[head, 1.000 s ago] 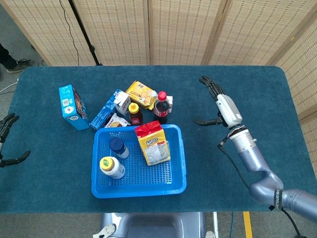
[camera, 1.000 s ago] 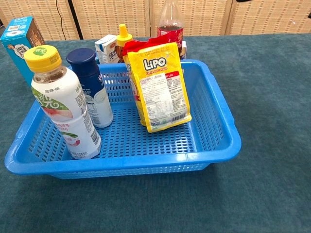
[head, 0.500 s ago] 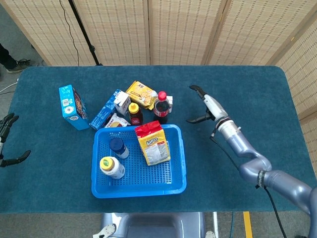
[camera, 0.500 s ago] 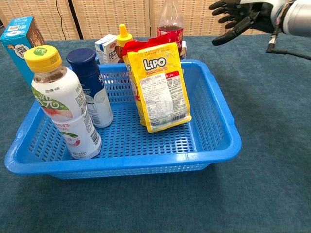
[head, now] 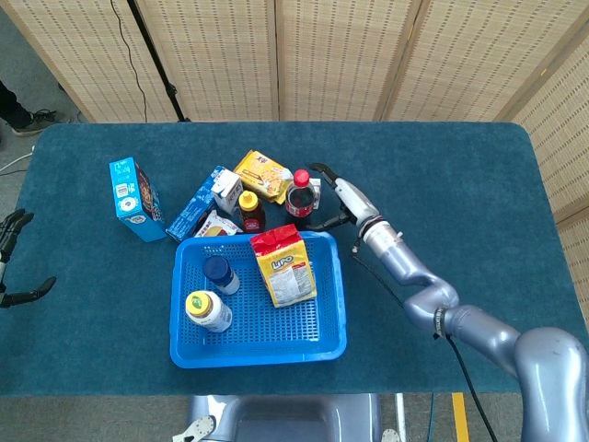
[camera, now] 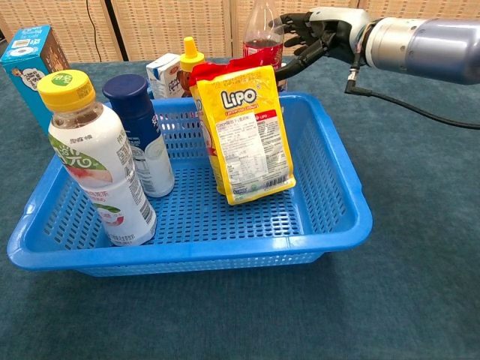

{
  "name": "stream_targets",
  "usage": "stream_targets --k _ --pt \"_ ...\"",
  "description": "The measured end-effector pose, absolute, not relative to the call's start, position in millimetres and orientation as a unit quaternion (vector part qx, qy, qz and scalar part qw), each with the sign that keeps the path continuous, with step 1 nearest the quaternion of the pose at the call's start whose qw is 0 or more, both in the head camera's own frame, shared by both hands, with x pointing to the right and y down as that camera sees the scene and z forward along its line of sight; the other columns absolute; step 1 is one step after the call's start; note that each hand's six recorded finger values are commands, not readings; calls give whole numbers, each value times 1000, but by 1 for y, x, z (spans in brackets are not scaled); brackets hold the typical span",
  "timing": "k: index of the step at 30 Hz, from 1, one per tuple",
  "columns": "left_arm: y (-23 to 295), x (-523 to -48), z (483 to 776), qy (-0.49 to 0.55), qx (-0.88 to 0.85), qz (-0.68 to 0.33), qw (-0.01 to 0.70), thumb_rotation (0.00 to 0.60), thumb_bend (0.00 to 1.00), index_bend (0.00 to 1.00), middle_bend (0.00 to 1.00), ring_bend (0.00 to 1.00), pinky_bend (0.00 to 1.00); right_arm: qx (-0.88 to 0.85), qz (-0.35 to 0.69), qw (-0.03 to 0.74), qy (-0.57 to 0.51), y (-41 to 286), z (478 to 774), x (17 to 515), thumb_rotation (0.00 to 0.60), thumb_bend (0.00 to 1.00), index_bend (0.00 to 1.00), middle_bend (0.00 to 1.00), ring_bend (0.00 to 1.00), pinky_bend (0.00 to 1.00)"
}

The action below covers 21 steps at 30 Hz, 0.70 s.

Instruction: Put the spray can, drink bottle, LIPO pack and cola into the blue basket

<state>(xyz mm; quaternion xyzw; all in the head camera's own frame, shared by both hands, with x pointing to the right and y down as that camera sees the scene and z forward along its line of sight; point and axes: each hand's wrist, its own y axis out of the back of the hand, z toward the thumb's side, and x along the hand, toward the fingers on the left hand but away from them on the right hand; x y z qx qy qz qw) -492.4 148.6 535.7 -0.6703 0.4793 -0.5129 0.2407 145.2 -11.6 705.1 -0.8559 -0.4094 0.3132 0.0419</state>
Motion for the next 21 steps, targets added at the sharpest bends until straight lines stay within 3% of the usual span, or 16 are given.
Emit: stream_targets --k 2,5,7,9,11,14,21 --pt "148 -493 536 480 -670 -513 239 600 236 0 0 0 0 -852 313 49 -416 -16 708 141 600 0 12 42 27 34" --pt "148 -495 536 481 -669 -515 237 600 236 0 0 0 0 -845 309 53 -433 -20 712 136 600 37 201 261 230 217" --pt "148 -495 537 481 -669 -515 236 600 236 0 0 0 0 -842 302 52 -444 -21 712 133 600 191 342 401 368 340" --pt "148 -495 536 481 -669 -515 236 600 235 0 0 0 0 -840 296 56 -452 -22 711 132 600 453 465 523 485 464" --pt "148 -495 536 481 -669 -515 236 600 236 0 0 0 0 -839 292 60 -456 -22 709 132 600 580 550 588 543 531" --pt "148 -495 536 481 -670 -514 236 600 236 0 0 0 0 -840 287 60 -456 -20 707 132 600 635 602 629 576 565" --pt "150 -493 535 478 -674 -510 237 600 235 0 0 0 0 -844 268 71 -459 -19 689 138 600 644 611 637 582 566"
